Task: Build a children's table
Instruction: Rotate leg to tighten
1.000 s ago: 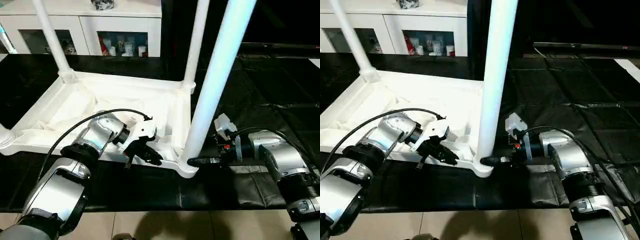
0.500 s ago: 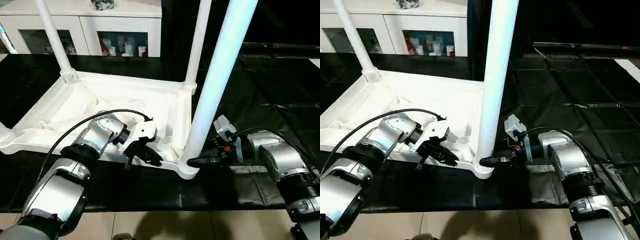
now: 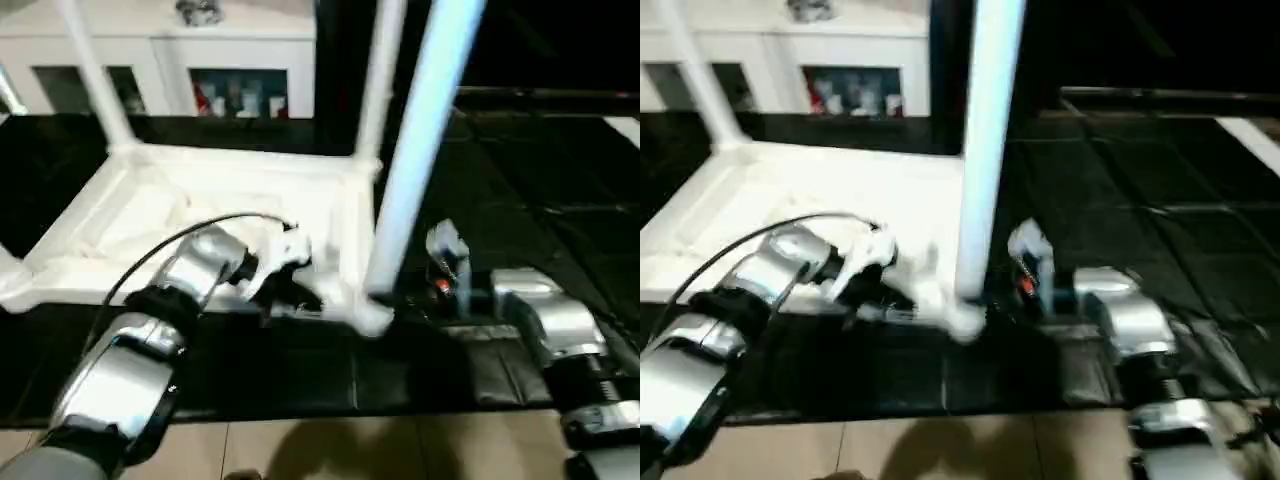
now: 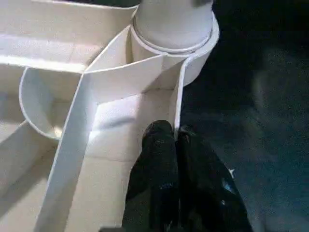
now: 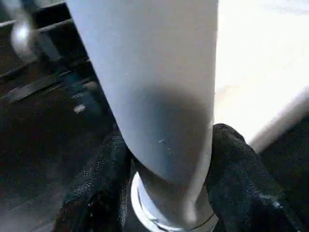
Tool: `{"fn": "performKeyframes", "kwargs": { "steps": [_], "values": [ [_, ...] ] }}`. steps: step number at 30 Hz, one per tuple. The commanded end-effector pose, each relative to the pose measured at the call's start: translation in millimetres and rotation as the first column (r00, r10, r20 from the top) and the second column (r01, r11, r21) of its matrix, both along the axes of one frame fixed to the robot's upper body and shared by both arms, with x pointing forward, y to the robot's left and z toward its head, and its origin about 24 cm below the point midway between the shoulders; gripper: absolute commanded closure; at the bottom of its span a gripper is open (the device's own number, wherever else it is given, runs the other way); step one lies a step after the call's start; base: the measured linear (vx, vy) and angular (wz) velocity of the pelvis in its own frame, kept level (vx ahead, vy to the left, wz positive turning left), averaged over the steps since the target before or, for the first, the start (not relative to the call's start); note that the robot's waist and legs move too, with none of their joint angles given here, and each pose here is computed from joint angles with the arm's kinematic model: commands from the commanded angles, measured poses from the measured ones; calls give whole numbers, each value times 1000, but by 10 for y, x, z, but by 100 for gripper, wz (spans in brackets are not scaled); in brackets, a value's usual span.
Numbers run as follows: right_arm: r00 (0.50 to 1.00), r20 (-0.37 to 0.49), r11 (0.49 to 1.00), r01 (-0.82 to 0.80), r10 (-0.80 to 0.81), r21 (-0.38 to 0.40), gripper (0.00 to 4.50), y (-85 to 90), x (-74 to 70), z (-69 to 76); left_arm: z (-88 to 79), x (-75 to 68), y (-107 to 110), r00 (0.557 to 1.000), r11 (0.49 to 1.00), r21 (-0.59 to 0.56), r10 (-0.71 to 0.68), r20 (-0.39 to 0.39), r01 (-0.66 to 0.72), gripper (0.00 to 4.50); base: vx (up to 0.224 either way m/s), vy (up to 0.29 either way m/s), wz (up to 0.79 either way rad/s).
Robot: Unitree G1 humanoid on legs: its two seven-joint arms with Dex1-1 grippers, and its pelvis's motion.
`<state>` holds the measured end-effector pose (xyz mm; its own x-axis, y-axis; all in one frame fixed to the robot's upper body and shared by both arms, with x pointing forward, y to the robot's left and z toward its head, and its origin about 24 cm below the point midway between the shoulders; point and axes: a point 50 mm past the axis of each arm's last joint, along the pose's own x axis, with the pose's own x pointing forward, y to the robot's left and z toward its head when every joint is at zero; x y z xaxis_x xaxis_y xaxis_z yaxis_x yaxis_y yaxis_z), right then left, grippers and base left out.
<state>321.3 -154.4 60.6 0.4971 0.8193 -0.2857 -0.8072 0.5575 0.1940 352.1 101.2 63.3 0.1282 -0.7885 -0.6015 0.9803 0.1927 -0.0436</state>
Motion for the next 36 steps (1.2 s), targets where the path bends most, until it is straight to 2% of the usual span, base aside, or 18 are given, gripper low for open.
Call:
{"fn": "performKeyframes", "kwargs": {
  "steps": [1, 2, 7, 9, 11, 13, 14, 17, 23, 24, 26, 28, 34, 36],
  "values": [
    [999, -31, 1000, -5, 4, -26, 248, 348, 9, -92, 175, 68, -381, 997, 993, -113, 36, 63, -29, 450, 0, 0, 0],
    [997, -14, 997, 71, -72, -42, 249, 430, 63, -103, 202, 113, -473, 990, 985, -135, 120, 76, -109, 450, 0, 0, 0],
    [974, 38, 972, 227, -225, -65, 255, 573, 192, -70, 266, 182, -653, 956, 948, -192, 274, 101, -252, 450, 0, 0, 0],
    [972, 73, 971, 227, -222, -71, 255, 593, 203, -52, 269, 182, -674, 954, 947, -194, 279, 110, -254, 450, 0, 0, 0],
    [973, 70, 973, 223, -219, -55, 255, 603, 202, -45, 268, 178, -680, 956, 950, -192, 272, 113, -247, 450, 0, 0, 0],
    [976, 65, 977, 212, -210, -26, 202, 609, 190, -28, 257, 165, -671, 962, 957, -183, 249, 113, -226, 450, 0, 0, 0],
    [980, 57, 981, 193, -193, -6, 202, 611, 169, -17, 246, 157, -651, 966, 961, -177, 233, 111, -212, 450, 0, 0, 0],
    [984, 58, 985, 170, -170, -3, 165, 601, 143, -18, 226, 146, -613, 972, 967, -168, 211, 105, -192, 450, 0, 0, 0],
    [991, 75, 994, 110, -109, -11, 108, 462, 97, -20, 183, 117, -491, 984, 983, -133, 140, 114, -124, 450, 0, 0, 0],
    [995, 79, 998, 61, -60, -15, 94, 339, 78, 9, 167, 91, -420, 989, 990, -123, 82, 126, -66, 450, 0, 0, 0],
    [996, 78, 999, 48, -47, -15, 85, 308, 73, 18, 160, 83, -400, 990, 991, -121, 67, 124, -52, 450, 0, 0, 0],
    [996, 66, 998, -53, 55, -34, 63, 155, 17, 57, 148, 44, -277, 992, 995, -91, -28, 125, 40, 450, 0, 0, 0],
    [981, 56, 982, -186, 187, -23, 19, -37, -50, 146, 159, -46, -137, 976, 977, -69, -197, 92, 204, 450, 0, 0, 0],
    [966, 61, 967, -249, 253, -57, 10, -102, -77, 161, 144, -87, -81, 963, 964, -45, -261, 67, 264, 450, 0, 0, 0]
  ]
}}
